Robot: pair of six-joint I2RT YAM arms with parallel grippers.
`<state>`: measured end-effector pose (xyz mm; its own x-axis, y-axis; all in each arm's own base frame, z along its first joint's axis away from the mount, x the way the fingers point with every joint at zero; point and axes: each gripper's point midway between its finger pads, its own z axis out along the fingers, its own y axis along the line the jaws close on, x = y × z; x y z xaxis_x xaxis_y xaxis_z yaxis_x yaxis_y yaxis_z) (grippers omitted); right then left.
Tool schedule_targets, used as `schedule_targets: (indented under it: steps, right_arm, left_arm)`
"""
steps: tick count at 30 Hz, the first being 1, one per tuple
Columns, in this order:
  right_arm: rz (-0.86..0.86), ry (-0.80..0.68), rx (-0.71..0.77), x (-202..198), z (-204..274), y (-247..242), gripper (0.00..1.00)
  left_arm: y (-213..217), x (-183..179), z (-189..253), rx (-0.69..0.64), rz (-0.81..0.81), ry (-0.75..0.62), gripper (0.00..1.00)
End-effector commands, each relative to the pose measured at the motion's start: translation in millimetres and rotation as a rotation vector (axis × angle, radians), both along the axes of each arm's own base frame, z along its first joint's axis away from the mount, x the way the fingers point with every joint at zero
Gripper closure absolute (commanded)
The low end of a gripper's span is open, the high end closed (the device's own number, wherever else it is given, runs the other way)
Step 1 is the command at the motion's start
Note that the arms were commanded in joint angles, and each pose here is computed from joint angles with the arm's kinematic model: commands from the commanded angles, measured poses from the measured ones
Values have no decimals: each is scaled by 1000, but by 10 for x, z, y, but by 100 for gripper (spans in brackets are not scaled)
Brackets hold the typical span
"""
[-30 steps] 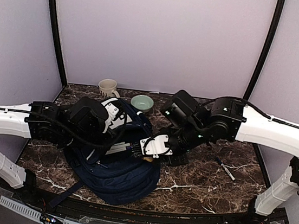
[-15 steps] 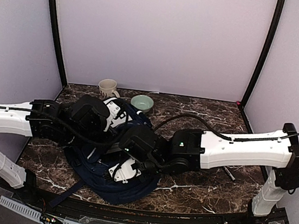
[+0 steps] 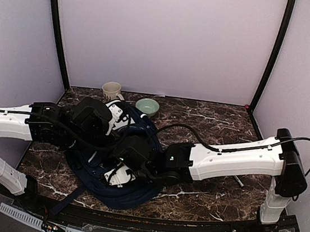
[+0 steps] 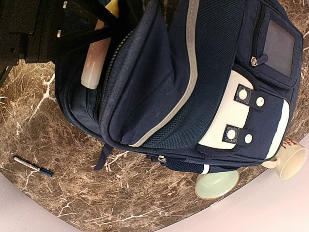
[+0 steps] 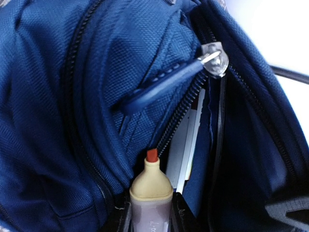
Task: Pack the student bag
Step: Place the pen in the upper front pocket of the bag, then pick up the pen from the center of the board.
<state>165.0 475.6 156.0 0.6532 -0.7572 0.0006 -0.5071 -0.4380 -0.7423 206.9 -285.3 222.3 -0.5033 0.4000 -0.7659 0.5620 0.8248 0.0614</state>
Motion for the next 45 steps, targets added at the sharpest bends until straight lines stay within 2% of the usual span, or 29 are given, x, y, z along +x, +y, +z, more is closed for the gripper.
schedule_targets:
  steps: [1, 3, 9, 15, 20, 30, 36, 41, 45]
  right_arm:
    - [-94, -151, 203, 362, 270, 231, 67]
    - [-110, -182, 253, 401, 358, 249, 61]
    - [-156, -264, 382, 486, 678, 240, 56]
    - [-174, -301, 447, 509, 858, 178, 55]
    - [-167, -274, 463, 470, 900, 131, 55]
    - [-157, -83, 402, 280, 705, -42, 56]
    - [-132, 234, 368, -116, 671, -215, 56]
    - [-138, 426, 338, -326, 686, -508, 56]
    - [-169, 545, 246, -398, 405, -919, 56]
  left_arm:
    - [-44, 39, 522, -170, 13, -78, 100]
    - [-37, 34, 518, -171, 13, -76, 100]
    - [-39, 32, 498, -174, 12, -76, 100]
    - [-42, 29, 489, -174, 9, -74, 100]
    - [-24, 27, 495, -169, 11, -76, 100]
    - [15, 37, 504, -163, 22, -86, 100]
    - [-1, 39, 456, -151, 21, -77, 100]
    - [-2, 40, 439, -150, 23, -71, 100]
    - [7, 30, 437, -151, 27, -62, 100]
